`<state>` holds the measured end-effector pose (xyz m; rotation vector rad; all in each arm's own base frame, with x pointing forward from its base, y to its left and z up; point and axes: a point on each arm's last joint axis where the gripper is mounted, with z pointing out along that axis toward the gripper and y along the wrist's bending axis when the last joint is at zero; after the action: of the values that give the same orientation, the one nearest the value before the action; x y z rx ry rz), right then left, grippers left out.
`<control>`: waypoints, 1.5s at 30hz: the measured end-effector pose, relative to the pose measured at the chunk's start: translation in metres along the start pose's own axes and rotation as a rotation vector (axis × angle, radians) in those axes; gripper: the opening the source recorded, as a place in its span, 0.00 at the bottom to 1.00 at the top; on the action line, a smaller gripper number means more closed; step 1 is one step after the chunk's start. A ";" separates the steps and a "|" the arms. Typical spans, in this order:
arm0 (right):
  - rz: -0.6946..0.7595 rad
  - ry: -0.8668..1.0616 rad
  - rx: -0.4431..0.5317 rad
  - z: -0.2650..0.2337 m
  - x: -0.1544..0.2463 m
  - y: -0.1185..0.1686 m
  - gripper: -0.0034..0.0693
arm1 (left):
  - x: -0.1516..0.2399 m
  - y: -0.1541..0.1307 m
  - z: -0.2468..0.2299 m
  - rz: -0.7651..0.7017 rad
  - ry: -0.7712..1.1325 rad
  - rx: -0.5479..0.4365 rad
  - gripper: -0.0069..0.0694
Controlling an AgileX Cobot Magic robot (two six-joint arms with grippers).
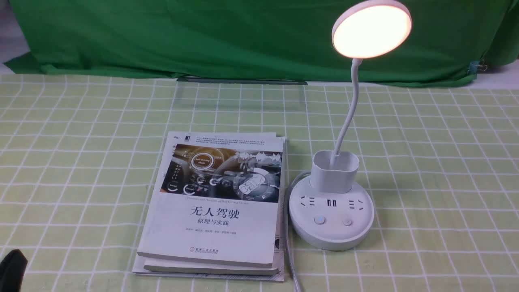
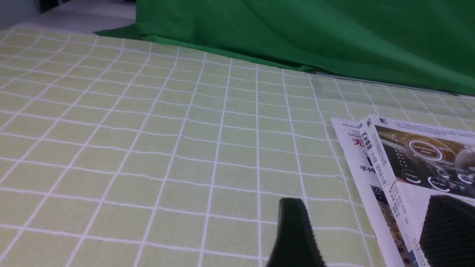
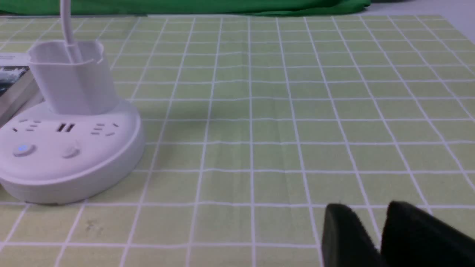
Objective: Turn off the desk lamp on the green coffee tablecloth by hand.
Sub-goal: 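Press the power button on the lamp base to turn the lamp off with the right gripper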
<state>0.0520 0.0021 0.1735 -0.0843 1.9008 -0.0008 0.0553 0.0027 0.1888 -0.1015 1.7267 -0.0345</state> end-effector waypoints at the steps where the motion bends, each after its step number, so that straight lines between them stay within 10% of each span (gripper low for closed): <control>1: 0.000 0.000 0.000 0.000 0.000 0.000 0.38 | 0.000 0.000 0.000 0.000 0.000 0.000 0.63; 34: 0.001 -0.015 0.000 0.000 -0.001 0.000 0.38 | 0.000 0.000 0.000 0.000 0.000 0.000 0.63; 45: 0.610 -0.252 -0.095 -0.003 -0.024 0.001 0.38 | 0.000 0.000 0.000 0.000 0.000 0.000 0.63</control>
<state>0.0566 0.0047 0.1969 0.4143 1.6095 0.4906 0.0553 0.0027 0.1888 -0.1015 1.7267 -0.0345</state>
